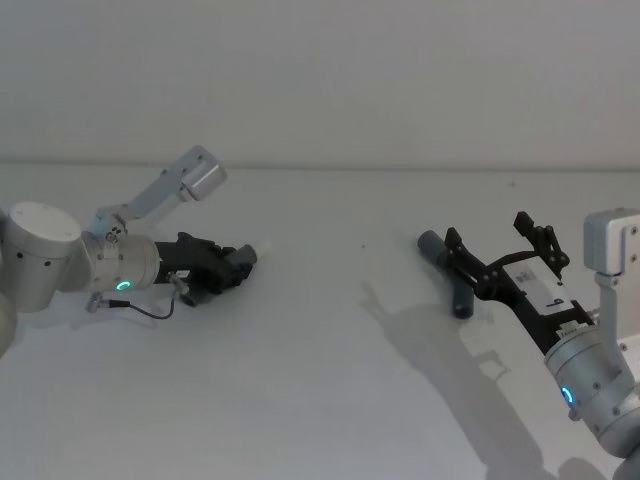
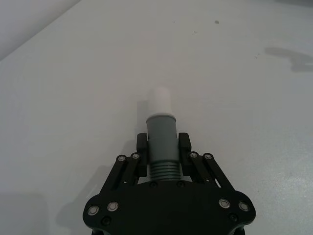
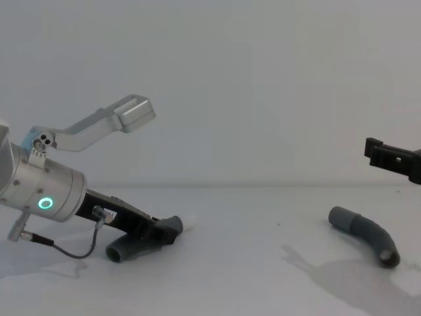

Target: Use both hands to pick up one end of the pipe from the table, align the ends, and insert them.

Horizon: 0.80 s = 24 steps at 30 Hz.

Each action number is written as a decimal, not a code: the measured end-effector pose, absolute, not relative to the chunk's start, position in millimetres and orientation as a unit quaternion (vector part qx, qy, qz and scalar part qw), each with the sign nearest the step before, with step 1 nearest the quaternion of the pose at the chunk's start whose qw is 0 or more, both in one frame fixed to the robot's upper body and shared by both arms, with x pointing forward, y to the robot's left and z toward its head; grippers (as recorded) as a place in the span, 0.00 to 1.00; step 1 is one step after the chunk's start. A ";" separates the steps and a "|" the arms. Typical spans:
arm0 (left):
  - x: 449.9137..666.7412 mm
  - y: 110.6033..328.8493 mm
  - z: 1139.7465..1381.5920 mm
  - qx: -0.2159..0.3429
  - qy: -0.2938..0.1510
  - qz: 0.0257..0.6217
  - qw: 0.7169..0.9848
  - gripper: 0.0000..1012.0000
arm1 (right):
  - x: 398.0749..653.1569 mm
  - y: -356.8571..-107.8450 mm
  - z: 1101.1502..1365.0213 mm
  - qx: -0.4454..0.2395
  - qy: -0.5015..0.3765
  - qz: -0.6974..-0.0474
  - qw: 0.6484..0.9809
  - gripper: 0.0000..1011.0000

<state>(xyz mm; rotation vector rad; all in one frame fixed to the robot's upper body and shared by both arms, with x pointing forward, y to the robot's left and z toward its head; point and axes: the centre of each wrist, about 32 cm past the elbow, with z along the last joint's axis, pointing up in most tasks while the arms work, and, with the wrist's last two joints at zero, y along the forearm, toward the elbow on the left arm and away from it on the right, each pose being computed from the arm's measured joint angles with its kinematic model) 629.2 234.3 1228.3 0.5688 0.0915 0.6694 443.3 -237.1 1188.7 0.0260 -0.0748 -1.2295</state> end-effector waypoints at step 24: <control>629.2 234.4 1228.3 0.275 0.044 0.324 0.904 0.36 | 444.2 -237.6 1189.8 0.011 -0.037 -0.575 0.817 0.99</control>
